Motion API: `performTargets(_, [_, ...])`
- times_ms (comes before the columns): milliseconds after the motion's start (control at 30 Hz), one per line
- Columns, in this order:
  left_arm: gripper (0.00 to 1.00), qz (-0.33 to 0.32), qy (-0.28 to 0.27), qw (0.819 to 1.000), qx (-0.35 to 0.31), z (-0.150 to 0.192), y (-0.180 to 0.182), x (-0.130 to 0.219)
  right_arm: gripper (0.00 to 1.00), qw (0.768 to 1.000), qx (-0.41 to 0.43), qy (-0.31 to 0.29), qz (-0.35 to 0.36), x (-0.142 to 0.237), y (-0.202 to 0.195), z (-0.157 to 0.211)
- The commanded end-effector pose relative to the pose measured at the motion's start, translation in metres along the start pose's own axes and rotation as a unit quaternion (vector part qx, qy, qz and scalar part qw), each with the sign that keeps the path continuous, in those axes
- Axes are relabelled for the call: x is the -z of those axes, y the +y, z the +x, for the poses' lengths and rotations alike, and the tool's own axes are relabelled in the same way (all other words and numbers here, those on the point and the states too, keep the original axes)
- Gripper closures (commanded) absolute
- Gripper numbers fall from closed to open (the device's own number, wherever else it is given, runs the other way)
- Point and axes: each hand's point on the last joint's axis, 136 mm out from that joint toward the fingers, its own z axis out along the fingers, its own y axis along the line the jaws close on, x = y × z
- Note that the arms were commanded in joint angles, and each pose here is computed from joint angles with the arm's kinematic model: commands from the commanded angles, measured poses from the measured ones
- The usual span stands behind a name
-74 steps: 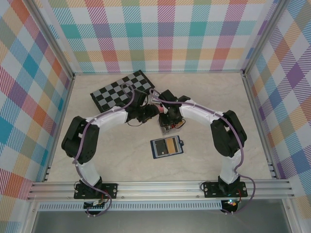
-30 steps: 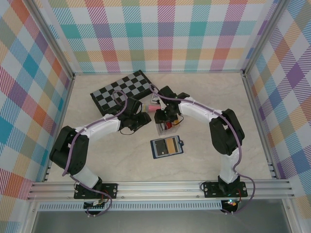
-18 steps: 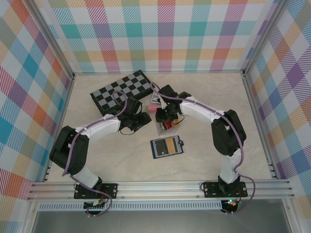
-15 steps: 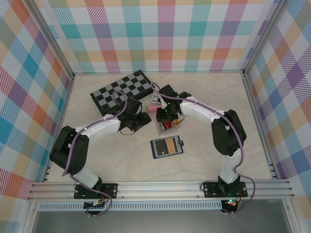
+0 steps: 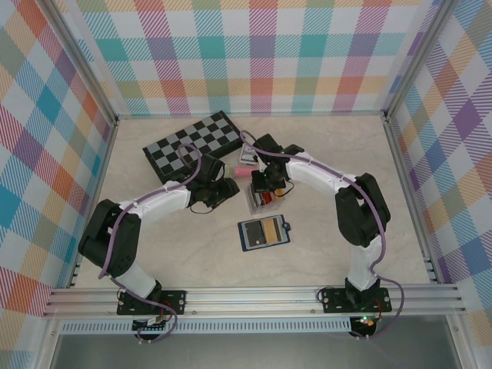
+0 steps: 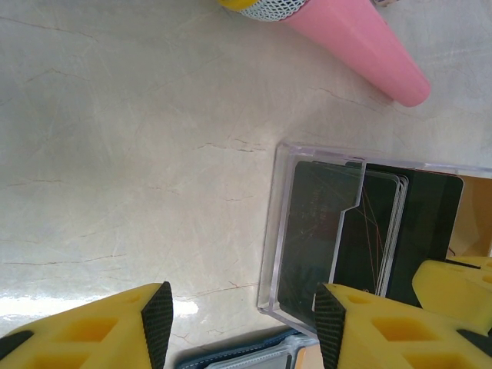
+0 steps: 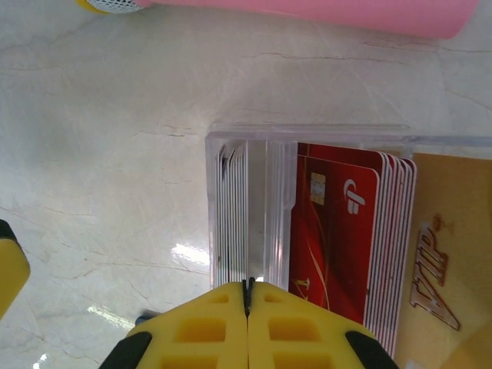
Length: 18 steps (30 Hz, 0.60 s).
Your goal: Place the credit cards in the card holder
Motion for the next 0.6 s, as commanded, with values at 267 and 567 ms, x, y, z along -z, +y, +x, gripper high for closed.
performTargets(267, [0.45,0.031,0.001,0.999,-0.008,0.004,-0.013,0.018,0.98,0.998,0.004,-0.058,0.035,0.055,-0.015,-0.006])
performTargets(567, [0.38,0.193,0.006,0.981,-0.025,0.013,-0.079,0.052,1.00,0.984,-0.051,-0.119,-0.124,0.118,-0.005,0.000])
